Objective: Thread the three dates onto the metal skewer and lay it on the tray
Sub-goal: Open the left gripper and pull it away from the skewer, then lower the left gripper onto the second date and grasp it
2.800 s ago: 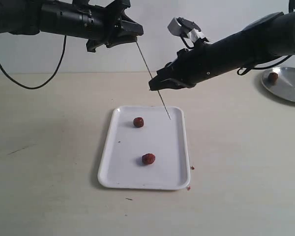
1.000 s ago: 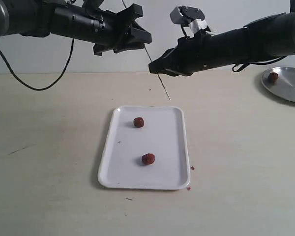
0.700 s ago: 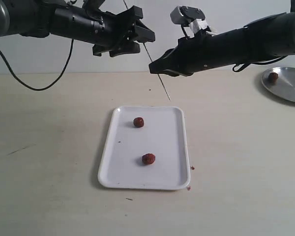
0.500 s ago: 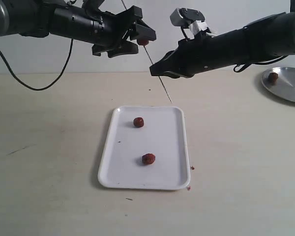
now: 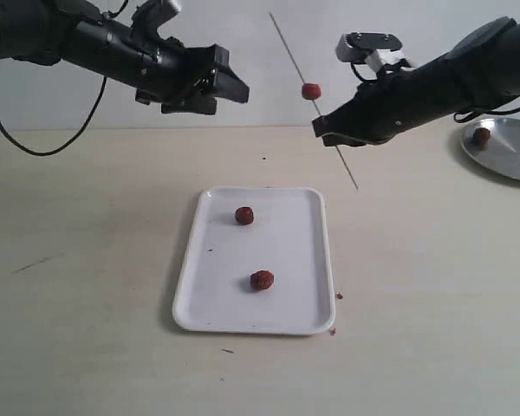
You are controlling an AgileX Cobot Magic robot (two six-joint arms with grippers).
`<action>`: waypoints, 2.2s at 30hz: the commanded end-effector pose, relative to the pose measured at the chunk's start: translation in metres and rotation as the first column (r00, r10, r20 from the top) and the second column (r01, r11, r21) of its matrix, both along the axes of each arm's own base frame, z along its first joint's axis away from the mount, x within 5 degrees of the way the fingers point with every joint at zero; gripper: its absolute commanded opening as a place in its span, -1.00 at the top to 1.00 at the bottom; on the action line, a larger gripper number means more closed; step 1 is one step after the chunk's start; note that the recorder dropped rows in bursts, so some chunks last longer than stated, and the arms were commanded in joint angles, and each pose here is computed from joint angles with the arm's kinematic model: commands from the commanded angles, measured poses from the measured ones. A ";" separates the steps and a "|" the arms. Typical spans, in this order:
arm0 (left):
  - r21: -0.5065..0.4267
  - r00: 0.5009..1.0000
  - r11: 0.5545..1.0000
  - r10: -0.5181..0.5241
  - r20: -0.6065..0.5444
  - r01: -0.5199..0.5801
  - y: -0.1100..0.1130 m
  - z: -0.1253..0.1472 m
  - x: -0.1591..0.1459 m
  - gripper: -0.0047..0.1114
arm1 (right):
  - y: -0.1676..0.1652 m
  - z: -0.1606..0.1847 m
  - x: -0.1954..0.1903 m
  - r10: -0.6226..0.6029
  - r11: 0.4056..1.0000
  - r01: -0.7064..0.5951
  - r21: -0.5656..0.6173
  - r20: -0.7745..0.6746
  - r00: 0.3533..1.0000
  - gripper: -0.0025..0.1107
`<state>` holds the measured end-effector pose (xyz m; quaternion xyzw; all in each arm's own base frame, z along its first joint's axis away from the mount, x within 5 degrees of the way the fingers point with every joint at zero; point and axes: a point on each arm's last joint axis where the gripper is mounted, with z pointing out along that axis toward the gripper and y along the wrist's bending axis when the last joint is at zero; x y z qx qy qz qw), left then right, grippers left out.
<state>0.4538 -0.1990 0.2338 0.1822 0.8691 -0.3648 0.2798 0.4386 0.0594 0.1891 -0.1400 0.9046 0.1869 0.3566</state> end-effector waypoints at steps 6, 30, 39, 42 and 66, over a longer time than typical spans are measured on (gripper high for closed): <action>0.358 0.970 0.910 -0.238 0.041 0.208 -0.028 -0.017 -0.026 -0.20 | -0.029 0.019 -0.013 -0.026 1.000 0.027 0.010 -0.096 0.995 0.96; 0.689 0.987 0.712 -0.157 -0.025 0.131 -0.088 -0.110 -0.022 -0.20 | -0.025 0.021 -0.015 0.029 0.999 -0.027 0.029 -0.091 0.995 0.96; 0.691 0.988 0.708 -0.147 -0.056 0.145 -0.088 -0.125 -0.022 -0.19 | -0.025 0.021 -0.015 0.032 0.999 -0.029 0.034 -0.088 0.996 0.96; 0.683 0.989 0.716 -0.135 -0.069 0.145 -0.089 -0.127 -0.023 -0.19 | -0.025 0.021 -0.015 0.031 0.999 -0.028 0.034 -0.087 0.996 0.96; 0.693 0.980 0.693 -0.122 -0.159 0.199 -0.086 -0.130 -0.031 0.14 | -0.025 0.021 -0.014 0.026 0.999 -0.024 0.031 -0.083 0.996 0.96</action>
